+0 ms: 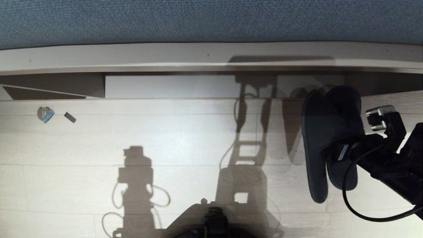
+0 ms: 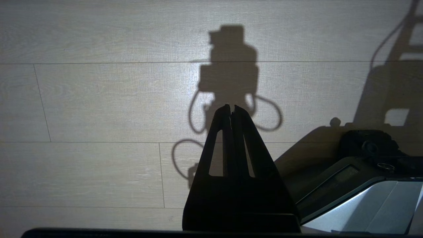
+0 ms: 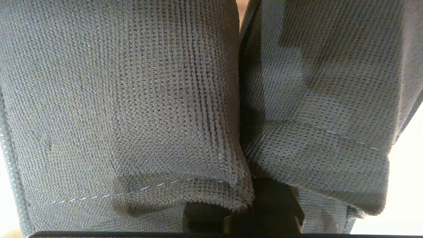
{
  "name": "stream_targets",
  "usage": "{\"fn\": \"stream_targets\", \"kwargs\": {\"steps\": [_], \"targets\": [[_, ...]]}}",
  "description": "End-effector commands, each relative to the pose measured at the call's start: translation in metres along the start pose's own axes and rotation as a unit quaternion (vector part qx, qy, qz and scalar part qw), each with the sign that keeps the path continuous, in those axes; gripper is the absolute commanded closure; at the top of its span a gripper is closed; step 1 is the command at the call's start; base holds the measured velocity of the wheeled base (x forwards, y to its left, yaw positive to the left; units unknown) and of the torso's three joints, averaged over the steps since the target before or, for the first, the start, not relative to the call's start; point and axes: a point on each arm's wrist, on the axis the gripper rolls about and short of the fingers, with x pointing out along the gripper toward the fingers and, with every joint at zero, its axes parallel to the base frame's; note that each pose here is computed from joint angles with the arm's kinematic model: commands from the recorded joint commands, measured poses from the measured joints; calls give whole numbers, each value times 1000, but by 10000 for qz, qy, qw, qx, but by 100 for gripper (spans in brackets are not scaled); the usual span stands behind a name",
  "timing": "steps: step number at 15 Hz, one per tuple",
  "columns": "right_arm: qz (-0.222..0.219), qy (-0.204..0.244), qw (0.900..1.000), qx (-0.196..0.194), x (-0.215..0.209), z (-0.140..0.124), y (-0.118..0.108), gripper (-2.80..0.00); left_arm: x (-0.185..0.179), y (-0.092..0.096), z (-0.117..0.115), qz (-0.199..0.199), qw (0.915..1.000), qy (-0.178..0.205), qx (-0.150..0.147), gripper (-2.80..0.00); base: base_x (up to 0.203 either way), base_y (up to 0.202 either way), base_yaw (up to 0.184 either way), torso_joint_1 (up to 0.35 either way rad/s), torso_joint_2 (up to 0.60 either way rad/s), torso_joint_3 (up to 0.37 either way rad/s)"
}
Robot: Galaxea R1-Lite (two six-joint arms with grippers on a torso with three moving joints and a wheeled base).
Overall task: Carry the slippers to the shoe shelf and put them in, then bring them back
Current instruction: Place the slippers into the shoe cabinet
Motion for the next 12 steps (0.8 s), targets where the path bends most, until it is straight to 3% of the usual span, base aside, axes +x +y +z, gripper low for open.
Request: {"fn": "stream_targets", "kwargs": {"steps": [1,5,12], "targets": [[-7,-79,10000,-10,18,2,-2,0,0,0,0,4,10000,2,-2,0,0,0,0,0,0,0],[-67,-570,9983,-71,42,31,-8,0,0,0,0,4,10000,2,-2,0,0,0,0,0,0,0],[40,-905,9956,-237,90,90,-21,0,0,0,0,7,10000,6,-2,0,0,0,0,0,0,0]]}}
